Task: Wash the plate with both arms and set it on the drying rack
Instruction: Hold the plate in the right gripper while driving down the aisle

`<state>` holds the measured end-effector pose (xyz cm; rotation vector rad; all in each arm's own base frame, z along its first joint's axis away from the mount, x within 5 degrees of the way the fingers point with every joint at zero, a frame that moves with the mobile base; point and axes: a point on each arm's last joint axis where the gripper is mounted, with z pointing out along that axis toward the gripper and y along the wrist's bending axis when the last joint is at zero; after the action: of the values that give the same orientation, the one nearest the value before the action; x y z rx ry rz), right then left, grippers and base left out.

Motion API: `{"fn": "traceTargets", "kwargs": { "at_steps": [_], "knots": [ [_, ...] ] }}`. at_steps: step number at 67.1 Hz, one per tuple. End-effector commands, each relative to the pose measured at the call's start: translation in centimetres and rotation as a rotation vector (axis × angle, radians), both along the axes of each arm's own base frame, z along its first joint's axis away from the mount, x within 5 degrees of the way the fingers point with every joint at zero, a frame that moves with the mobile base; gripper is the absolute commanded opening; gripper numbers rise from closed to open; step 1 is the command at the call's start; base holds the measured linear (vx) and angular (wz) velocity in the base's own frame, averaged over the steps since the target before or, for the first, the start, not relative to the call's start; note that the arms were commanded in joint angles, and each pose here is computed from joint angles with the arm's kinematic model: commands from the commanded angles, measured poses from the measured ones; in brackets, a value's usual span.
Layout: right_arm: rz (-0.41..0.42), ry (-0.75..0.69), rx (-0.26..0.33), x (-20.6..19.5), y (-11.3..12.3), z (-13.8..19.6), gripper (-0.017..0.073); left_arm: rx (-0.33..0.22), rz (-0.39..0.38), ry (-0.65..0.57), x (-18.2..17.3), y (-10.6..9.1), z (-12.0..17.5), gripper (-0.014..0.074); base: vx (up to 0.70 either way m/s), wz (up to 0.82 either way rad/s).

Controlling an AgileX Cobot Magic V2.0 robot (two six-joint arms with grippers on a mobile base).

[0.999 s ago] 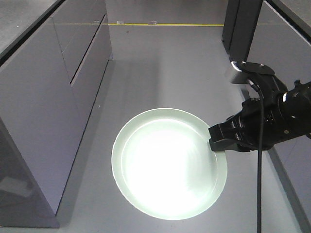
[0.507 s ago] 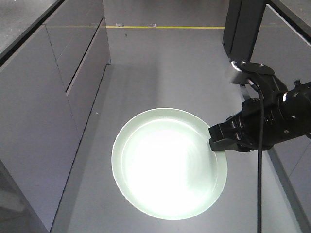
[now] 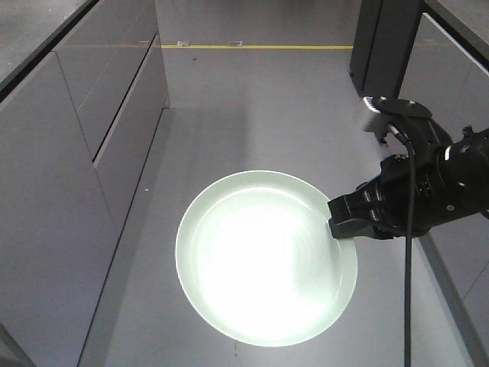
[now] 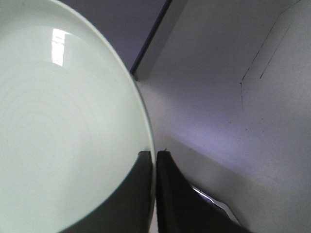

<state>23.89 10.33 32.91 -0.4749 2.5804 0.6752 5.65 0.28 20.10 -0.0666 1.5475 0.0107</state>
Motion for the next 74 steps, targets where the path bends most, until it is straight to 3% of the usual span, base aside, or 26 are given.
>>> {"fn": "traceTargets", "kwargs": {
  "at_steps": [1, 74],
  "knots": [
    [-0.015, -0.081, 0.052, -0.21, 0.03, 1.88, -0.0001, -0.003, -0.007, -0.118, -0.33, -0.05, 1.72, -0.0006, 0.20, -0.01],
    [-0.015, -0.081, 0.052, -0.21, 0.03, 1.88, -0.0001, -0.003, -0.007, -0.118, -0.33, -0.05, 1.72, -0.0006, 0.21, 0.00]
  ]
}}
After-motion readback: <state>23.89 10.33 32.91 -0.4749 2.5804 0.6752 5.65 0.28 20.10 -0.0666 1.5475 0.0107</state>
